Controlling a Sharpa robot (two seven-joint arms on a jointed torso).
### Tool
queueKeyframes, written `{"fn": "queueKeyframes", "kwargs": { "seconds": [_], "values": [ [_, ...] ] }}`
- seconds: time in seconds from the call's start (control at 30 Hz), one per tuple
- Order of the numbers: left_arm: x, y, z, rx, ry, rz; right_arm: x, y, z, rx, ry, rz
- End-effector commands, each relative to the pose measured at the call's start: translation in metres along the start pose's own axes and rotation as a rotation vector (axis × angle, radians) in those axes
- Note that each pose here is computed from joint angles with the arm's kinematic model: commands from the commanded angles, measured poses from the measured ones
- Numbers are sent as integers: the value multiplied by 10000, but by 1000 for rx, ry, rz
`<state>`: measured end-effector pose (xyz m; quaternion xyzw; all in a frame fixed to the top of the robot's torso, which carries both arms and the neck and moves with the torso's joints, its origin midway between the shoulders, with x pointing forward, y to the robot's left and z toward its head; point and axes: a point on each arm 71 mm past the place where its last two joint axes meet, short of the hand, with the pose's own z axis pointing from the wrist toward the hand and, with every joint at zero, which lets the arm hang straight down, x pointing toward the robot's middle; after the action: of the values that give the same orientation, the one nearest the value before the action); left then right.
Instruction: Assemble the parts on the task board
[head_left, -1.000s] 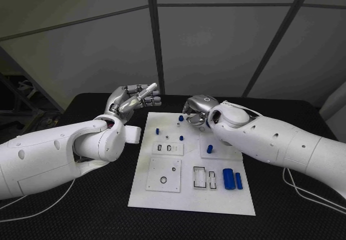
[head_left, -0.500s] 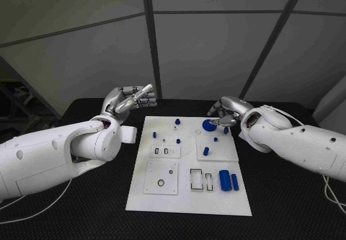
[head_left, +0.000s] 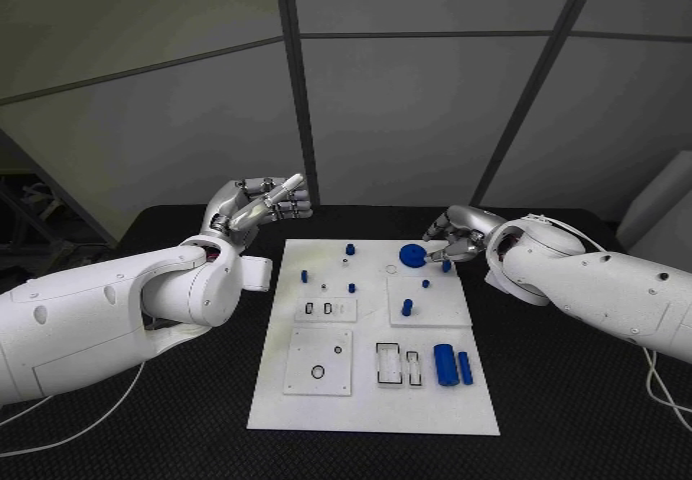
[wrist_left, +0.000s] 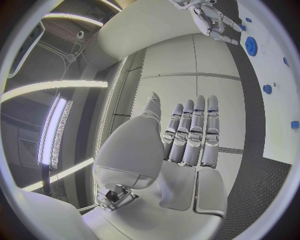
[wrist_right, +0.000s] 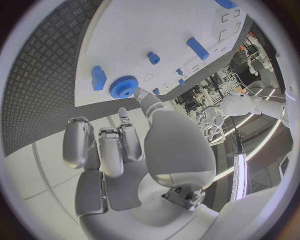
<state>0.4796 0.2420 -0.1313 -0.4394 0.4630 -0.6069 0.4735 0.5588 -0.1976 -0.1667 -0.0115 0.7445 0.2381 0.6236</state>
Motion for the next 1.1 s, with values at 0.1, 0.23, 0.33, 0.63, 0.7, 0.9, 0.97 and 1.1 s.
{"fn": "queueKeyframes", "kwargs": {
  "seconds": [0.1, 0.23, 0.33, 0.63, 0.7, 0.9, 0.97, 1.1],
  "values": [
    [9, -5, 12, 4, 12, -4, 51, 23, 71, 24, 58, 8],
    [13, -1, 18, 3, 12, -3, 64, 38, 119, 37, 55, 8],
    [20, 1, 21, 2, 12, -3, 72, 50, 149, 42, 53, 8],
    [33, 5, 23, -1, 16, -5, 84, 53, 214, 63, 49, 6],
    [34, 5, 23, -2, 16, -6, 87, 52, 222, 65, 50, 5],
    [38, 9, 25, -4, 18, -6, 105, 69, 243, 66, 65, 3],
    [41, 10, 26, -6, 19, -7, 116, 76, 252, 68, 75, 2],
    [44, 13, 27, -8, 20, -8, 132, 84, 266, 72, 89, -3]
  ]
}}
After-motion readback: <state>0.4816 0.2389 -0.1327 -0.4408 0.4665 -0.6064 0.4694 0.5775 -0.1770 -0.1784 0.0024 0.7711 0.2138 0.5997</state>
